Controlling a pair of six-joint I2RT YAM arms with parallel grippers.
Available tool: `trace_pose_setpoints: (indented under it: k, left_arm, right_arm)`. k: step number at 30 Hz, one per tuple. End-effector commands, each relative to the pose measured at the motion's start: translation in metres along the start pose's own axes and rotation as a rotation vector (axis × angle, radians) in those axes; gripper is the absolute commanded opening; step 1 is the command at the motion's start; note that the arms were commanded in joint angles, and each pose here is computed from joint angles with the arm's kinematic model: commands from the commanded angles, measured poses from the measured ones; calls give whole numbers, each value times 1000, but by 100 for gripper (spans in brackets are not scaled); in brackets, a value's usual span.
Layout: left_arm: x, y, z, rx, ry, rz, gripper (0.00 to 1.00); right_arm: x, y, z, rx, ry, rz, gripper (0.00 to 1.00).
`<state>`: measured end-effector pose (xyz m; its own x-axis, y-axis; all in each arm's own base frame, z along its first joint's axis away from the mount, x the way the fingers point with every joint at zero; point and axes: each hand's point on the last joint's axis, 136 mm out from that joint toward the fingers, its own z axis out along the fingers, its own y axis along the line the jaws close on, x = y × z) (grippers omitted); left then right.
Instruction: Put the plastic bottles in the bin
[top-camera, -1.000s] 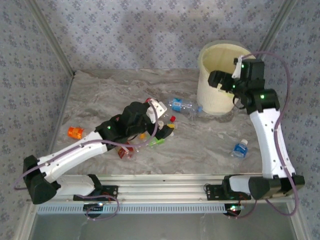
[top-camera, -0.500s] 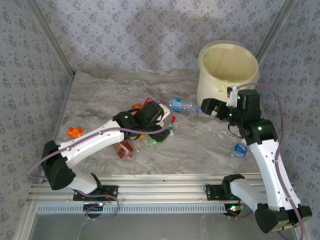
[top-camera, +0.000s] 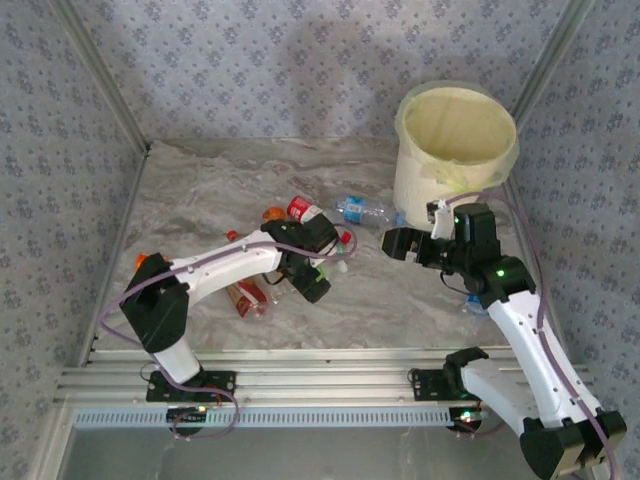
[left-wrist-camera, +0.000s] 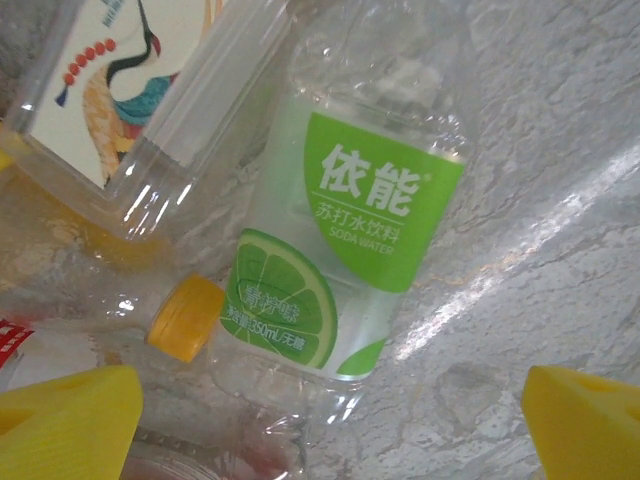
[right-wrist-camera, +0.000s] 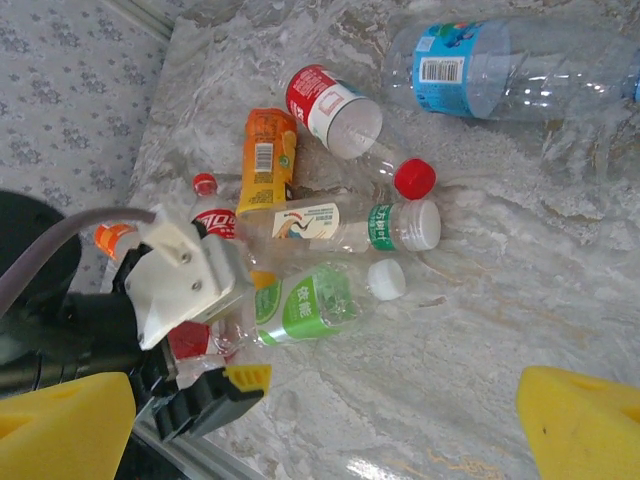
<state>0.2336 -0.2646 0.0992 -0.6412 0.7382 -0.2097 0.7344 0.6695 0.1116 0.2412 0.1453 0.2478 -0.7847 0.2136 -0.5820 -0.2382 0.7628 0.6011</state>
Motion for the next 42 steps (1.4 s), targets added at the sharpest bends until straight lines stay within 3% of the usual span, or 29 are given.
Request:
trace_pose_setpoints:
  k: [1, 16, 29, 33, 42]
  left_arm:
    - [-2, 0, 0, 27, 34, 30, 95]
    - [-3, -1, 34, 32, 146, 62, 86]
    - [11, -15, 41, 105, 213, 47, 84]
    - [14, -17, 41, 116, 225, 35, 77]
    - [23, -30, 48, 123, 279, 22, 75]
  right_arm:
    - [4, 9, 0, -43, -11, -16, 100]
    - [8, 1, 4, -6, -13, -29, 100]
    - [16, -5, 4, 11, -4, -36, 100]
    - [17, -6, 2, 16, -12, -36, 100]
    - [17, -6, 0, 18, -16, -43, 100]
